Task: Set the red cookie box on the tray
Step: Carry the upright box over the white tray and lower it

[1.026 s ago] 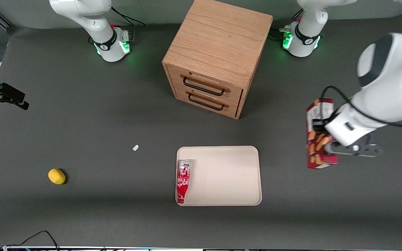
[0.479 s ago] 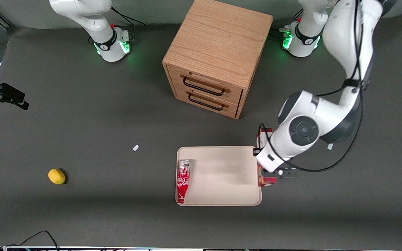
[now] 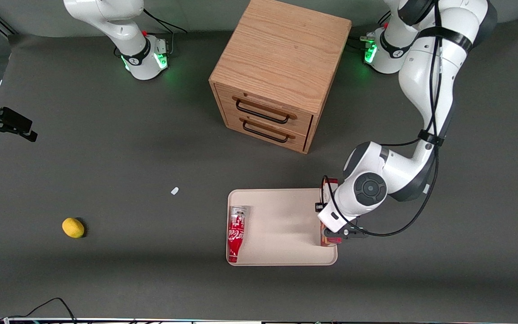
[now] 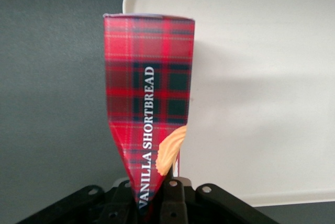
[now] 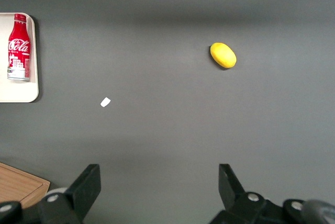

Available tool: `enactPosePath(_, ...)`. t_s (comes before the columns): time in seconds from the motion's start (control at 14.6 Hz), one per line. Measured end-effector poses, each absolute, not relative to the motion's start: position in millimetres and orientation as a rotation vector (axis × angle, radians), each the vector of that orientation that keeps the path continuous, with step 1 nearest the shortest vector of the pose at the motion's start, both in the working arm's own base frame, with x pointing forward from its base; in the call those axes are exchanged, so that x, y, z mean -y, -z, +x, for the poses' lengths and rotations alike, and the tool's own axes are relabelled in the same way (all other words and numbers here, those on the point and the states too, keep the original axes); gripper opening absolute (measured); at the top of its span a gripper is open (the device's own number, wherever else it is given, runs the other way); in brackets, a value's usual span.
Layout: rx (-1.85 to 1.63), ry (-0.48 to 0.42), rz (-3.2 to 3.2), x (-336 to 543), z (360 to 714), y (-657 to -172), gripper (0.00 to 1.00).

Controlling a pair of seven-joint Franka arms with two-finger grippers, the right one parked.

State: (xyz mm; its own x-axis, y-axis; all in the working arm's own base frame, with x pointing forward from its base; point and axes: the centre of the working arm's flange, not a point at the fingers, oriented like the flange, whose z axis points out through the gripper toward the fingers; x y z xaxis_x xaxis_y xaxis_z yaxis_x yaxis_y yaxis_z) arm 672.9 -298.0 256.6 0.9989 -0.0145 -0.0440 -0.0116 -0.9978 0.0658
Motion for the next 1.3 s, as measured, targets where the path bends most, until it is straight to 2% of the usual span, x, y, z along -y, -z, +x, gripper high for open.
enactPosePath(0.41,-0.019,0.032,3.066,302.9,674.5,-248.3,0.14)
enactPosePath(0.55,-0.029,0.026,3.072,298.0,676.8,-246.9,0.3)
enactPosePath(0.75,-0.032,0.021,3.072,296.8,677.6,-246.8,0.62)
enactPosePath(1.03,-0.032,0.0,3.065,298.5,678.7,-248.2,0.99)
enactPosePath(1.3,-0.032,-0.012,3.061,299.3,679.7,-250.4,1.0)
